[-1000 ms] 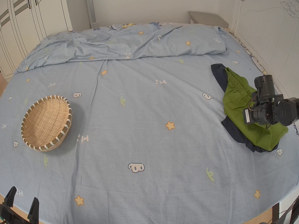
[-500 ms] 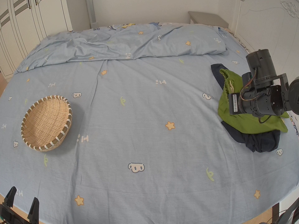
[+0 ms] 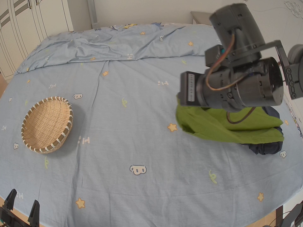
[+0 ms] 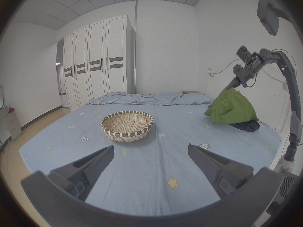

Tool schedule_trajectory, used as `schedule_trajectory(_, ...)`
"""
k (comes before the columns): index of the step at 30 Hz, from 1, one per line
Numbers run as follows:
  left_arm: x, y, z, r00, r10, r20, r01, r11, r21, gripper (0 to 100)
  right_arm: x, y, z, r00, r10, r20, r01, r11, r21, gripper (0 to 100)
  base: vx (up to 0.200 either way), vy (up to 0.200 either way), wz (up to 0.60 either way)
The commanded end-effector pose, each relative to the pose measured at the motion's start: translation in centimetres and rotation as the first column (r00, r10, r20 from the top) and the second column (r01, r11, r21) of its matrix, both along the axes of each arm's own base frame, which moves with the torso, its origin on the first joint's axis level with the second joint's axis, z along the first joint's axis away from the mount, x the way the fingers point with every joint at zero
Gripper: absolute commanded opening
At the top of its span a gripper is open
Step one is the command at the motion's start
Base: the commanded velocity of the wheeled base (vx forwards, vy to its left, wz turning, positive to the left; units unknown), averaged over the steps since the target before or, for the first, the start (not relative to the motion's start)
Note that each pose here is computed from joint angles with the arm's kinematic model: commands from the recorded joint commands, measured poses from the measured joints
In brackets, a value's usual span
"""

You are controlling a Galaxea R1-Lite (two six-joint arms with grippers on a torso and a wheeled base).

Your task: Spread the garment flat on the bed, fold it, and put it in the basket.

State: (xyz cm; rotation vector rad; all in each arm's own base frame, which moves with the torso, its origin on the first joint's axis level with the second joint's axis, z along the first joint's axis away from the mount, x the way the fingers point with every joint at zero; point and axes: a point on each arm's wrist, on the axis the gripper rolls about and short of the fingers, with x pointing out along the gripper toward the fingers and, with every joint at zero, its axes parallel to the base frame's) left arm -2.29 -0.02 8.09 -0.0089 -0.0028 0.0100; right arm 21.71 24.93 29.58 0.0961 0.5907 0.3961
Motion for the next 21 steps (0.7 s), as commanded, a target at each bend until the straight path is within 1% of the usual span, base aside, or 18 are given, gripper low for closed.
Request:
schedule_trajectory(1, 0.1, 0.0, -0.5, 1.000, 0.001, -0.010, -0.001, 1.000, 0.000, 100, -1.5, 7.4, -1.3, 0.985, 0.169, -0.034, -0.169, 0.986, 0.019, 0, 0.000, 0.000, 0.00)
schedule_trajectory(2, 0.1, 0.0, -0.5, 1.000, 0.001, -0.010, -0.001, 1.000, 0.000, 100, -1.5, 7.6, -1.3, 0.985, 0.172, -0.033, -0.172, 0.985, 0.020, 0, 0.000, 0.000, 0.00)
schedule_trajectory(3, 0.1, 0.0, -0.5, 1.000, -0.001, -0.010, 0.001, 1.000, 0.000, 100, -1.7, 9.0, -2.1, 0.980, 0.193, -0.055, -0.193, 0.981, -0.003, 0, 0.000, 0.000, 0.00)
schedule_trajectory(4, 0.1, 0.0, -0.5, 1.000, 0.002, -0.010, -0.002, 1.000, 0.000, 100, -1.7, 9.1, -2.1, 0.979, 0.194, -0.057, -0.195, 0.981, -0.005, 0, 0.000, 0.000, 0.00)
schedule_trajectory(5, 0.1, 0.0, -0.5, 1.000, -0.001, -0.010, 0.001, 1.000, 0.000, 100, -1.6, 9.7, -3.2, 0.977, 0.194, -0.090, -0.198, 0.980, -0.037, 0, 0.000, 0.000, 0.00)
schedule_trajectory(6, 0.1, 0.0, -0.5, 1.000, -0.001, -0.010, 0.001, 1.000, 0.000, 100, -1.6, 10.0, -3.8, 0.976, 0.186, -0.111, -0.193, 0.980, -0.049, 0, 0.000, 0.000, 0.00)
schedule_trajectory(9, 0.1, 0.0, -0.5, 1.000, 0.001, -0.010, -0.001, 1.000, 0.000, 100, -1.3, 10.2, -4.5, 0.977, 0.166, -0.137, -0.174, 0.984, -0.046, 0, 0.000, 0.000, 0.00)
schedule_trajectory(13, 0.1, 0.0, -0.5, 1.000, 0.001, -0.010, -0.001, 1.000, 0.000, 100, -1.2, 10.4, -4.9, 0.971, 0.179, -0.160, -0.188, 0.981, -0.045, 0, 0.000, 0.000, 0.00)
schedule_trajectory(14, 0.1, 0.0, -0.5, 1.000, 0.001, -0.010, -0.001, 1.000, 0.000, 100, -1.1, 10.5, -5.2, 0.967, 0.188, -0.170, -0.198, 0.979, -0.042, 100, 0.000, 0.000, 0.00)
schedule_trajectory(17, 0.1, 0.0, -0.5, 1.000, 0.001, -0.010, -0.001, 1.000, 0.000, 100, -1.2, 10.8, -5.6, 0.964, 0.195, -0.180, -0.206, 0.977, -0.049, 100, 0.000, 0.000, 0.00)
schedule_trajectory(21, 0.1, 0.0, -0.5, 1.000, 0.001, -0.010, -0.001, 1.000, 0.000, 100, -1.4, 10.8, -6.5, 0.959, 0.196, -0.204, -0.216, 0.973, -0.077, 100, 0.000, 0.000, 0.00)
